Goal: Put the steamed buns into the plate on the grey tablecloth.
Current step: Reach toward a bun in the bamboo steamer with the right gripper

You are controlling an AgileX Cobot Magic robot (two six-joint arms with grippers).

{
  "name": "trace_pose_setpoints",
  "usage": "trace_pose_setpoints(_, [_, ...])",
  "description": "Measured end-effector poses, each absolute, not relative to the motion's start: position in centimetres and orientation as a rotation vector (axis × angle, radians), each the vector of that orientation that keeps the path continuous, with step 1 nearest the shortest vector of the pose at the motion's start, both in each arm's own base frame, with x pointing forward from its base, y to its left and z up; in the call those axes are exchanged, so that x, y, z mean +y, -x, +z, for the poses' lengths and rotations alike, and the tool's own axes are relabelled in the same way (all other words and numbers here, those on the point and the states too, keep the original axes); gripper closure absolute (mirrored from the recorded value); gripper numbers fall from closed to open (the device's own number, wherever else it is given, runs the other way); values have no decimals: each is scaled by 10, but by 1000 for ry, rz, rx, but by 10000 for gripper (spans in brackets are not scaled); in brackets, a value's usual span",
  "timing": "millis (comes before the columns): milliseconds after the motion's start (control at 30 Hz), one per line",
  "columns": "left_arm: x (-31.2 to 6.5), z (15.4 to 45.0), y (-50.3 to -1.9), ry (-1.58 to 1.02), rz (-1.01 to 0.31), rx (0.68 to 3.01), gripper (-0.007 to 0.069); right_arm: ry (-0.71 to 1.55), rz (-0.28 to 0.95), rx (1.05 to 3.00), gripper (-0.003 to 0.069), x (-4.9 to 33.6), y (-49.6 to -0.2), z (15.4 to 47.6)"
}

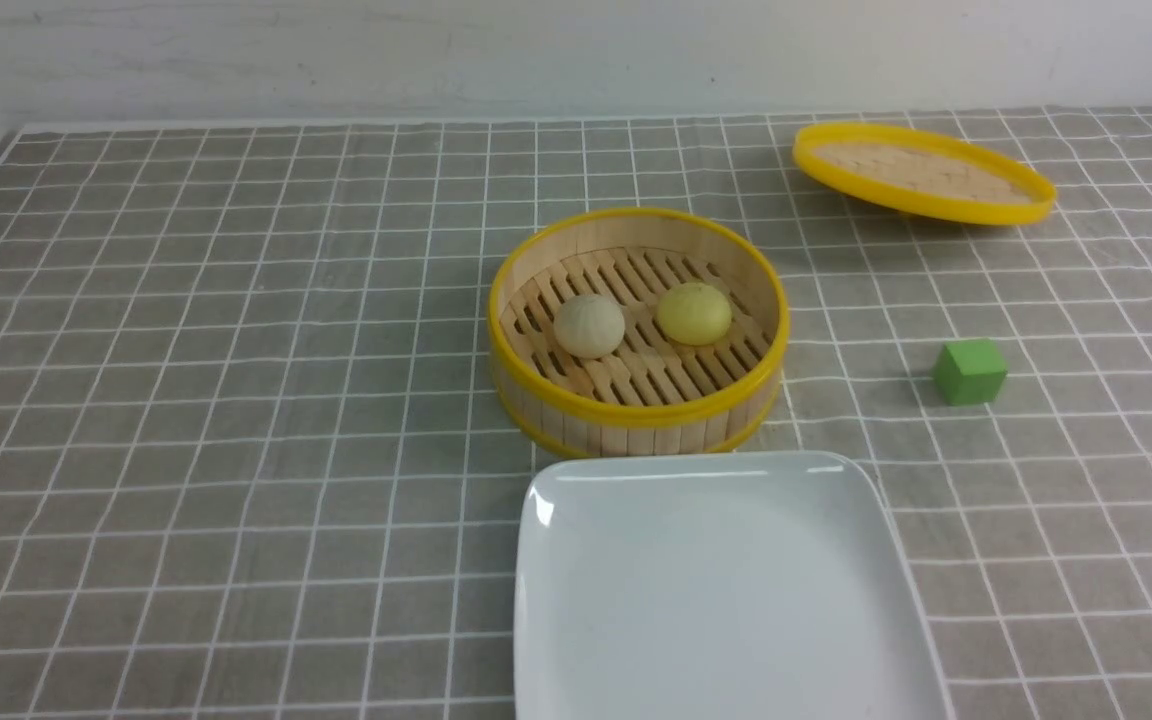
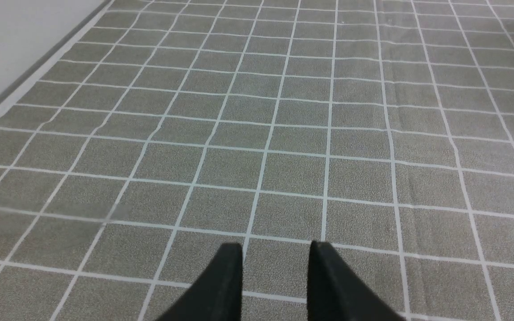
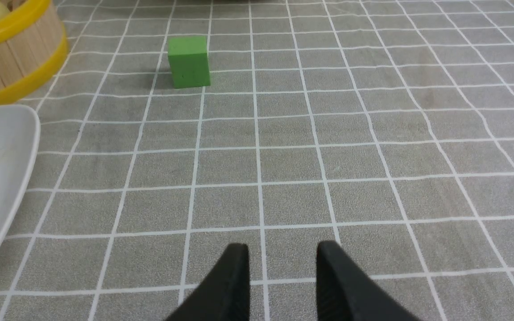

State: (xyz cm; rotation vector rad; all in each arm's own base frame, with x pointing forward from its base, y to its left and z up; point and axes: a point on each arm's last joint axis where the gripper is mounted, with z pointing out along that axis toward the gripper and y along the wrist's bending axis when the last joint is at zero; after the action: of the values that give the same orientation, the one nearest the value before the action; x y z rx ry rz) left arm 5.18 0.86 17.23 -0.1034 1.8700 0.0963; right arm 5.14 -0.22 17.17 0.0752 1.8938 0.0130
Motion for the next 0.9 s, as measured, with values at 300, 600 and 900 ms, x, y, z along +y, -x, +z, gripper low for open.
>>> trace_pose_setpoints(300, [9, 172, -52, 103, 97, 1870, 384, -75, 13, 1894, 419, -2, -51, 172])
trace_pose_setpoints(600, [9, 172, -52, 103, 97, 1870, 384, -75, 13, 1894, 419, -2, -51, 172])
trace_pose_setpoints(900, [8, 173, -52, 132, 70, 1864, 384, -104, 46, 1885, 419, -1, -52, 172])
